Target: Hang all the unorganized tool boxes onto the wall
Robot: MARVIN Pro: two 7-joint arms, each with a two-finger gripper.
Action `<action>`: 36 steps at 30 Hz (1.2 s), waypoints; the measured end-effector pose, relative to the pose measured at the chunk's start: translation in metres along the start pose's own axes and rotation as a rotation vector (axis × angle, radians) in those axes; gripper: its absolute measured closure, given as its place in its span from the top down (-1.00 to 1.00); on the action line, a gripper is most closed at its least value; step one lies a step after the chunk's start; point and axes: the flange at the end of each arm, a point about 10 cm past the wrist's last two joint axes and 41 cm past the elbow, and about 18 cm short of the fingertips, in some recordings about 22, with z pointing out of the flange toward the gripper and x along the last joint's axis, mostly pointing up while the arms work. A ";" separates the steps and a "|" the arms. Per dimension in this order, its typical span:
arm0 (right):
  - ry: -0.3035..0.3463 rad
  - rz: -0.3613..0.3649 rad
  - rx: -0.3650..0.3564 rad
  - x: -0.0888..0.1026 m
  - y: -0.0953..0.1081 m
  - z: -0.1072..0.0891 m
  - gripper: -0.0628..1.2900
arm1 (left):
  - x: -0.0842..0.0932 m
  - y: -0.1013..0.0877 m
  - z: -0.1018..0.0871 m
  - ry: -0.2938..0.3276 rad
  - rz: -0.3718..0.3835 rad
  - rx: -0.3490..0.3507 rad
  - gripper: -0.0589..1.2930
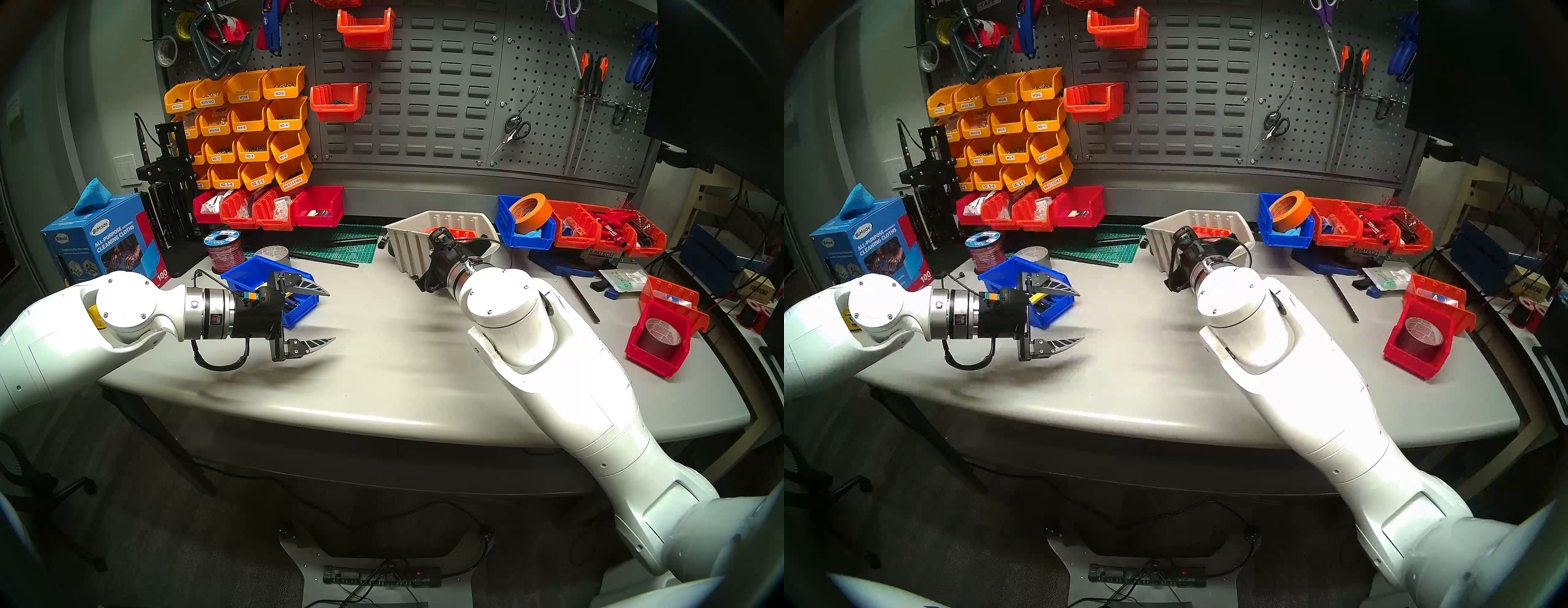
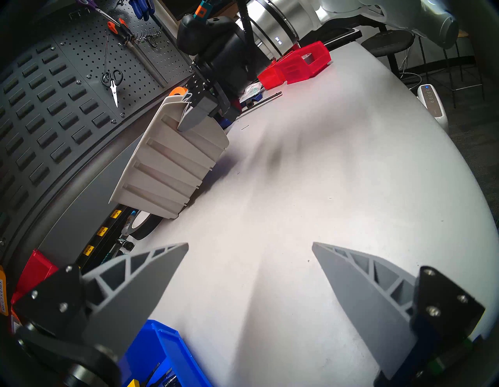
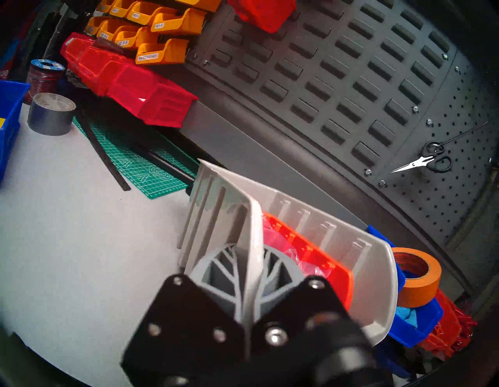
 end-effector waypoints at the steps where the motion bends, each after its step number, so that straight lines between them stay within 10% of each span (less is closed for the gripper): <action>1: 0.003 0.000 -0.008 0.002 0.001 0.000 -0.94 | 0.000 0.000 0.000 0.000 0.000 0.000 0.93; 24: -0.003 0.010 -0.074 0.023 -0.003 -0.006 -0.94 | 0.000 0.000 0.000 0.000 0.000 0.000 0.93; 36: -0.109 0.084 0.052 -0.013 -0.024 -0.035 -0.95 | 0.000 0.000 0.000 0.000 0.000 0.000 0.93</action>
